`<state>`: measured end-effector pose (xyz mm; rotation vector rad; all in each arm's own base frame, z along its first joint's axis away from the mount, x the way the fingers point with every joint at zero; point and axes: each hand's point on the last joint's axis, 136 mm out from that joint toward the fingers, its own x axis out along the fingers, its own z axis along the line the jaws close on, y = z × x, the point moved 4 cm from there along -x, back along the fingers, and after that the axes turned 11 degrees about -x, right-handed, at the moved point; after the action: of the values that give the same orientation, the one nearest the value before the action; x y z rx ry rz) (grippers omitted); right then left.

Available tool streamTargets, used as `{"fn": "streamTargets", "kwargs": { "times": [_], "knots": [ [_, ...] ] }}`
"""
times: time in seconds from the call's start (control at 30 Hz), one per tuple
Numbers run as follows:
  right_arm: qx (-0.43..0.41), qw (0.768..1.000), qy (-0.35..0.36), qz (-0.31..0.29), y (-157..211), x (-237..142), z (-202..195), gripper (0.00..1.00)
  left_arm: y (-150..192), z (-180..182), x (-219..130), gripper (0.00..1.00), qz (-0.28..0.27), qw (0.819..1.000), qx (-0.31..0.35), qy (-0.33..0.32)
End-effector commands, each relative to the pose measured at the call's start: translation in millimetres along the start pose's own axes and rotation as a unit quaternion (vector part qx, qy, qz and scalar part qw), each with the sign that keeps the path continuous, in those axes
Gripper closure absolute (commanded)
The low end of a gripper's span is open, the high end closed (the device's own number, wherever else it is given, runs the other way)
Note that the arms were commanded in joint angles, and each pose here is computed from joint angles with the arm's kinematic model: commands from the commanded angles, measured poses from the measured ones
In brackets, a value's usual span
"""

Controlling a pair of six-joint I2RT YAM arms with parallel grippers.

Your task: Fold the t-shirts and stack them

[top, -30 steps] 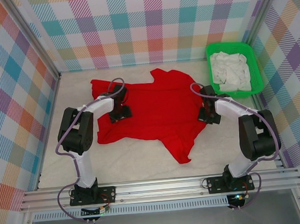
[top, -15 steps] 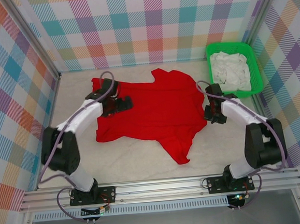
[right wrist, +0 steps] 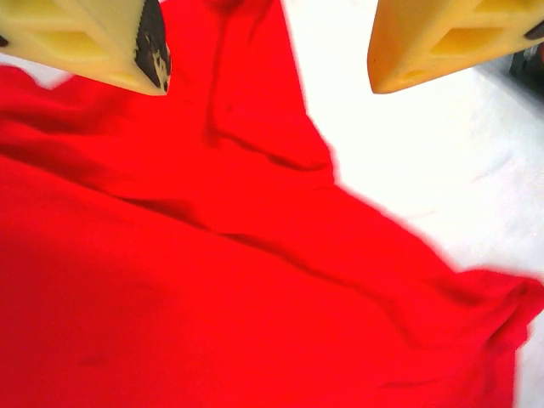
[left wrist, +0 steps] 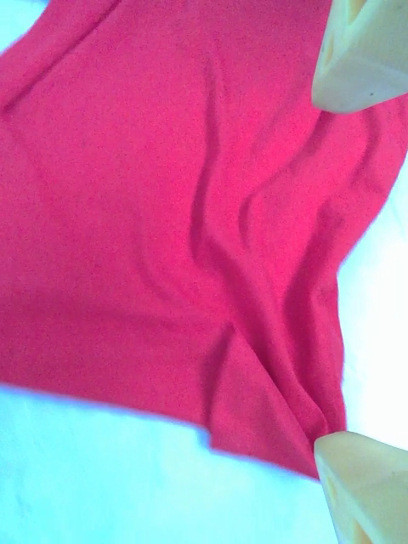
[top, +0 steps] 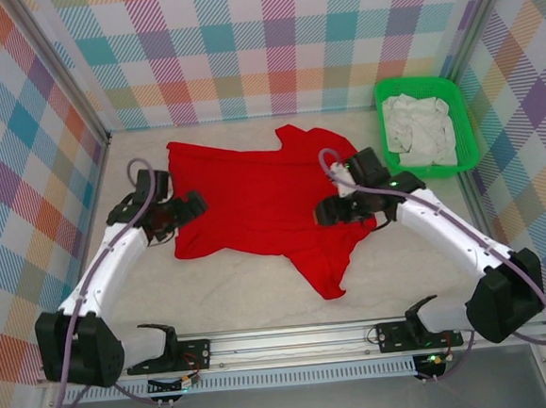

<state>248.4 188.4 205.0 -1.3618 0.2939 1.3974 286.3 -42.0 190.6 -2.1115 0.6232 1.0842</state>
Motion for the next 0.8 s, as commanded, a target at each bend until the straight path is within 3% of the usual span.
{"fn": "streamTargets", "kwargs": {
  "times": [0.0,0.17,0.37,0.5,0.77],
  "knots": [
    [-0.070,0.996,-0.047,0.020,-9,22,35,0.37,5,39,-17,0.05,-0.005,0.997,-0.076,-0.020],
    [-0.149,0.985,-0.053,0.065,-25,71,76,0.37,13,65,-14,0.04,0.020,0.992,-0.117,-0.037],
    [-0.205,0.971,-0.033,0.120,-41,129,111,0.43,22,72,21,0.15,0.051,0.988,-0.144,-0.018],
    [-0.177,0.975,-0.017,0.134,-39,142,107,0.47,18,69,37,0.28,0.065,0.989,-0.132,-0.018],
    [-0.102,0.985,0.017,0.135,-24,130,70,0.55,-1,66,65,0.36,0.059,0.987,-0.070,-0.130]
  ]
}}
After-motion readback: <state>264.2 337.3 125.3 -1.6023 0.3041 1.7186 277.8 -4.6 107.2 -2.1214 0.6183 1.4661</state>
